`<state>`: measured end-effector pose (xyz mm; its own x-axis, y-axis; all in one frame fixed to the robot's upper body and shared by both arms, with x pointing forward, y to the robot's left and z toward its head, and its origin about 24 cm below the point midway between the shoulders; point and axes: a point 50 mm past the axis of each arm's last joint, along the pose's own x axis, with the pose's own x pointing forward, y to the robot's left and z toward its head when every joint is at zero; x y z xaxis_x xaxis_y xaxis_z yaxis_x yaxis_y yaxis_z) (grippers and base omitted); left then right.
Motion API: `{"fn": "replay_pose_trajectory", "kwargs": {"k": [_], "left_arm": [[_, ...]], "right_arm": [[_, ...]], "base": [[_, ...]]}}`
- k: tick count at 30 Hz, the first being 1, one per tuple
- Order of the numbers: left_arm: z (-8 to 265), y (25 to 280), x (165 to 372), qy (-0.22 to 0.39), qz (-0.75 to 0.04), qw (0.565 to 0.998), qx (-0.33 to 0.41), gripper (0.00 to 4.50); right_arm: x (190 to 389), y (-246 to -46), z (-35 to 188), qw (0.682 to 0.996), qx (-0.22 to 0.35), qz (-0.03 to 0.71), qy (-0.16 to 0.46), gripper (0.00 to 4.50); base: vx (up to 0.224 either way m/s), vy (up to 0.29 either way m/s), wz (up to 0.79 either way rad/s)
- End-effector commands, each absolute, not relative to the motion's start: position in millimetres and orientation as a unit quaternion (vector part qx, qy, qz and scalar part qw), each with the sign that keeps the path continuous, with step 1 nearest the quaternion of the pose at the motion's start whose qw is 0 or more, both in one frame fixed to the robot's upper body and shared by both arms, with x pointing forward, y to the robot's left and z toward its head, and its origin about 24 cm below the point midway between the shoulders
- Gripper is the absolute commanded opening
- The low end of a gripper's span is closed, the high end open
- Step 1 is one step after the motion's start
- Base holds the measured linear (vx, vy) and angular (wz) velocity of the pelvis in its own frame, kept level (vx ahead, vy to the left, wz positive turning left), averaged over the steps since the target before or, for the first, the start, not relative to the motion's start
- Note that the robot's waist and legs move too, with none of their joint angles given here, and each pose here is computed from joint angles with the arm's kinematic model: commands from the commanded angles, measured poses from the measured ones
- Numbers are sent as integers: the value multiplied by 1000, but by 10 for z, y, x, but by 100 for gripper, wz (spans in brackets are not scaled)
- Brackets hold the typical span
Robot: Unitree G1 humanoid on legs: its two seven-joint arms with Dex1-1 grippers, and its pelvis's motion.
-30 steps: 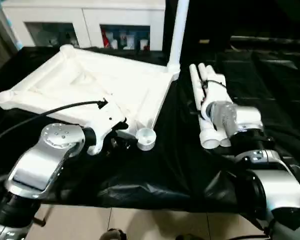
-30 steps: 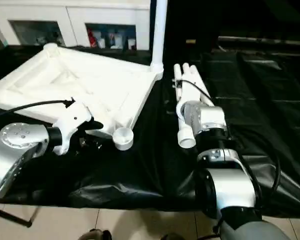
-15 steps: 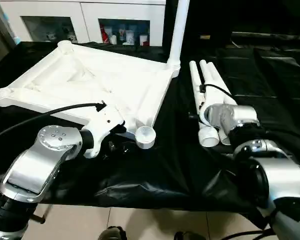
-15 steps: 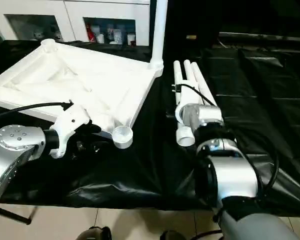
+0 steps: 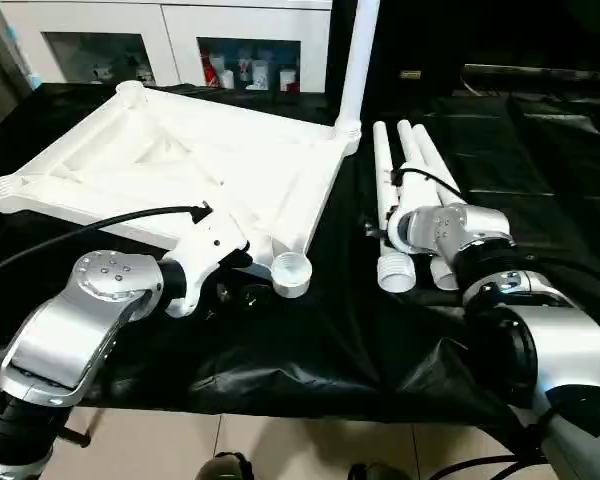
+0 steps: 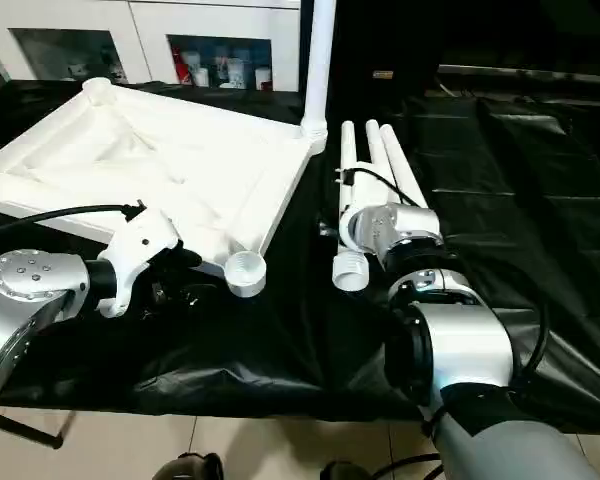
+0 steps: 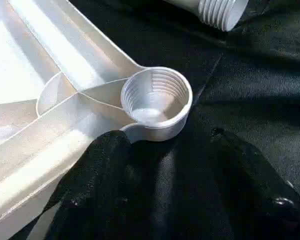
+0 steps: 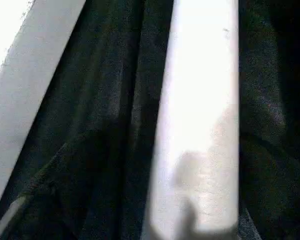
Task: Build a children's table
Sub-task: Pick table leg
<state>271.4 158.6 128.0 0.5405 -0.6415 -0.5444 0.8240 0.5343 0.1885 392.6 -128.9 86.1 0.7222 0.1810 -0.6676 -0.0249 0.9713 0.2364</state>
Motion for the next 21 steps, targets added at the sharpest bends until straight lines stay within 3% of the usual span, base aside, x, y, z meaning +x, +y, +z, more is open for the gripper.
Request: {"fn": "replay_pose_trajectory", "kwargs": {"k": [1, 14, 17, 20, 21], "left_arm": [[1334, 1581, 2709, 201, -432, 850, 225, 302], [1362, 1558, 2737, 196, -433, 852, 221, 302], [1374, 1575, 2784, 187, -419, 861, 219, 336], [1394, 1588, 2830, 177, -405, 871, 213, 342], [1412, 1598, 2863, 169, -390, 880, 212, 372]], "right_arm": [[3915, -1262, 852, 916, 117, 62, 378, 380], [3915, -1281, 842, 915, 134, 51, 377, 271], [3905, -1306, 805, 914, 147, 43, 375, 241], [3892, -1318, 771, 914, 151, 38, 374, 217], [3891, -1323, 763, 916, 155, 35, 369, 201]], "base": [[0, 0, 0], [0, 0, 0], [0, 0, 0], [0, 0, 0], [0, 0, 0]]}}
